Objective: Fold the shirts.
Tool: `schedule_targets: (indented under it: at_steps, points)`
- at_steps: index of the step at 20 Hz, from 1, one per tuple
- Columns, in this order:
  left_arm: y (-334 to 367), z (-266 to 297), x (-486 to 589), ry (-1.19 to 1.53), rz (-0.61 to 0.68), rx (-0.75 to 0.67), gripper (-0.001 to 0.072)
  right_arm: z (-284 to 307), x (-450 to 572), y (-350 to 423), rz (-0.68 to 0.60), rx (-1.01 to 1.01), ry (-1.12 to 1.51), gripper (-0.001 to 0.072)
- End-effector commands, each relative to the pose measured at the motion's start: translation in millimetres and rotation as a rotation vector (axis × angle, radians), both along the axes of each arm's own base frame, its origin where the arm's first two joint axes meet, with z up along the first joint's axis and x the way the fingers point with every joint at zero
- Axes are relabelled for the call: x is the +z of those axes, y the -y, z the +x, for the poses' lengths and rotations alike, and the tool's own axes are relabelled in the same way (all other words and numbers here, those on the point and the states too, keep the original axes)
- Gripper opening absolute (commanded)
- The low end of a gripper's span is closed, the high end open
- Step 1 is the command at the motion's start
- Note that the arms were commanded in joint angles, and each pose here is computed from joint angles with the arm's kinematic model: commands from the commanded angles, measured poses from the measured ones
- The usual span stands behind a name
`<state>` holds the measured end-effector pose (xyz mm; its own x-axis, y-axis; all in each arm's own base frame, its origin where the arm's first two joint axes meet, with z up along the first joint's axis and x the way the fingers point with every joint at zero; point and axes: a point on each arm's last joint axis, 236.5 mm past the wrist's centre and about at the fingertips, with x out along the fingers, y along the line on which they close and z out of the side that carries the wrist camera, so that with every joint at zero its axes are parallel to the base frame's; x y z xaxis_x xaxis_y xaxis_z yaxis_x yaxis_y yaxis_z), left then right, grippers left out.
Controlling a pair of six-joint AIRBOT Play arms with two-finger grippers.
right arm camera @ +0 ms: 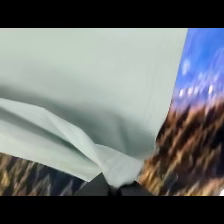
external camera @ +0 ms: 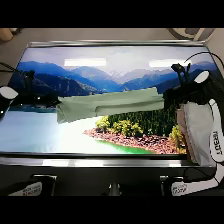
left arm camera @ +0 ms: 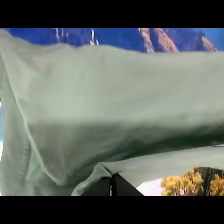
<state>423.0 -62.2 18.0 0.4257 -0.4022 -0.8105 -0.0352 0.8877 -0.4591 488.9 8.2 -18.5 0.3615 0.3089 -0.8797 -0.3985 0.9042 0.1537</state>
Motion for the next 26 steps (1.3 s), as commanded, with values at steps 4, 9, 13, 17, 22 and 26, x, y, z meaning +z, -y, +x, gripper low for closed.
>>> schedule_targets:
  at_steps: [4,9,13,17,22,26]
  points:
    - [-4,44,-71,-0.161,-0.032,0.026,0.0027,47,-57,-19,0.02,-0.057,-0.001,0.0023]
    - [-5,37,-94,-0.25,-0.058,0.048,0.0447,48,-55,-25,0.047,-0.032,-0.004,0.0485]
    - [-11,38,-48,-0.209,-0.054,-0.041,0.0527,49,-22,19,-0.013,-0.075,0.05,0.0678]
    - [-3,44,9,-0.066,-0.027,-0.058,0.0524,33,-52,24,0.211,-0.196,-0.099,0.0677]
    - [37,34,50,0.033,-0.011,-0.148,0.0522,27,-79,-15,0.349,-0.214,-0.213,0.0666]
    - [82,33,53,0.072,-0.01,-0.224,0.0522,35,-90,-30,0.354,-0.261,-0.223,0.0521]
